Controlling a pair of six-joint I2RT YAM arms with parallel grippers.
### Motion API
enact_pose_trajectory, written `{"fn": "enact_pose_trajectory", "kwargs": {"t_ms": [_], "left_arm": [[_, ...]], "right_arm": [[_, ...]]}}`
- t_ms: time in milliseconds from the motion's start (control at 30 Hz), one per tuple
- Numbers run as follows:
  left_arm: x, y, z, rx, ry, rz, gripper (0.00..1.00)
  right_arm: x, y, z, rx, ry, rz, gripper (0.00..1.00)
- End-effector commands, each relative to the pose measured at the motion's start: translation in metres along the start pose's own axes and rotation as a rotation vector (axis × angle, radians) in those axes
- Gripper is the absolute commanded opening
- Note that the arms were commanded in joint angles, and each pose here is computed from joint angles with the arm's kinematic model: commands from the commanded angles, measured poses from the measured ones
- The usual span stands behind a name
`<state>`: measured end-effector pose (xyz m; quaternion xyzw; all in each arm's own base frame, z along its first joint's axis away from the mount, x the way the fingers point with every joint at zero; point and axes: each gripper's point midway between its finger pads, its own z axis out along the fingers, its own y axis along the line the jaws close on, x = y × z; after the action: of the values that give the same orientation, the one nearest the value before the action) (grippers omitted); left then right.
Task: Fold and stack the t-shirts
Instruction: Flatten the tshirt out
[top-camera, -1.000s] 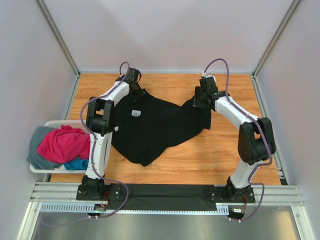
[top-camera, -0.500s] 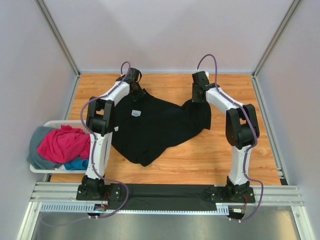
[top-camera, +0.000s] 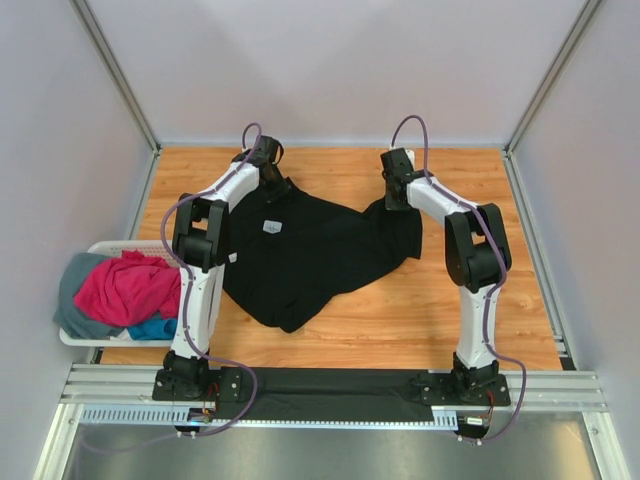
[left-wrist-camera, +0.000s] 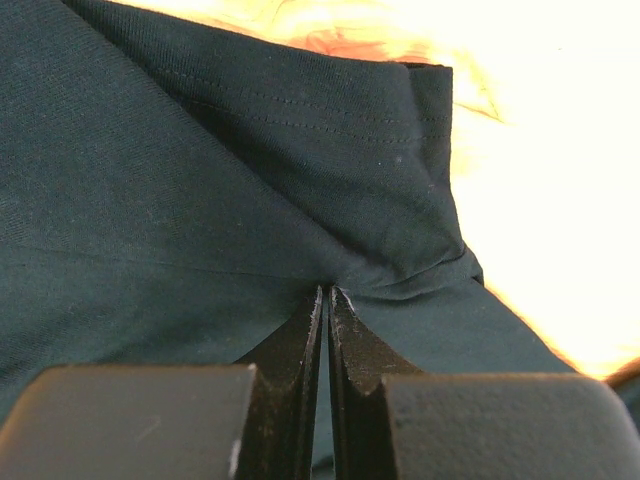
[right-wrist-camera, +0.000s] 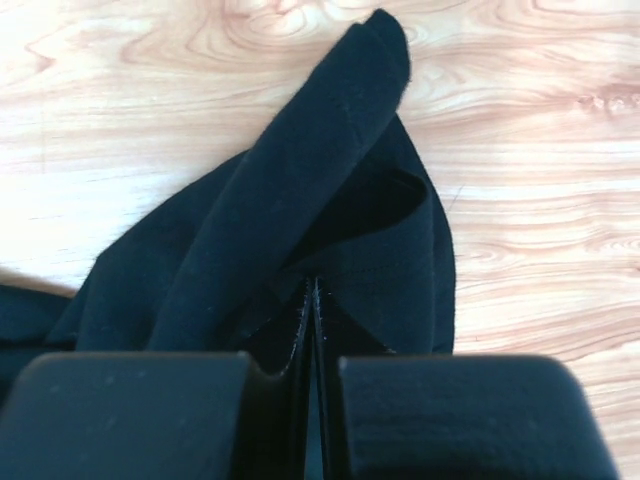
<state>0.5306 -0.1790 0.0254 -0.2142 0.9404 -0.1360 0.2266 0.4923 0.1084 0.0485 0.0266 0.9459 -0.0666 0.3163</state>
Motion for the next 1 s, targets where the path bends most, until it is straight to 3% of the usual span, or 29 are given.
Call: {"fn": "enact_pose_trajectory", "kwargs": {"t_ms": [0,233,333,400,467,500,967], "left_arm": [[0.002,0.012,-0.014,-0.051,0.022,0.033,0.12],[0.001,0.012,-0.014,-0.052,0.021,0.022,0.12],[0.001,0.010,-0.014,-0.049,0.018,0.023,0.12],[0.001,0.011,-0.014,-0.050,0.019,0.022,0.12],[0.002,0.011,-0.015,-0.050,0.019,0.022,0.12],[0.002,0.011,-0.015,-0.048,0.020,0.022,0.12],[0.000,0.013,-0.011,-0.053,0.022,0.036,0.12]], "right_arm": [[-0.024,-0.013,-0.016,0.037,-0.091,0.020,0.00],[-0.025,-0.045,-0.045,0.074,-0.138,0.057,0.01],[-0.020,-0.037,-0.050,-0.040,-0.127,0.064,0.01],[-0.018,-0.025,-0.052,-0.117,-0.138,0.019,0.16],[-0.012,-0.013,-0.051,-0.138,-0.139,-0.041,0.43],[-0.011,-0.013,-0.049,-0.121,-0.142,-0.061,0.47],[-0.008,0.008,-0.005,-0.024,-0.059,-0.164,0.51]]}}
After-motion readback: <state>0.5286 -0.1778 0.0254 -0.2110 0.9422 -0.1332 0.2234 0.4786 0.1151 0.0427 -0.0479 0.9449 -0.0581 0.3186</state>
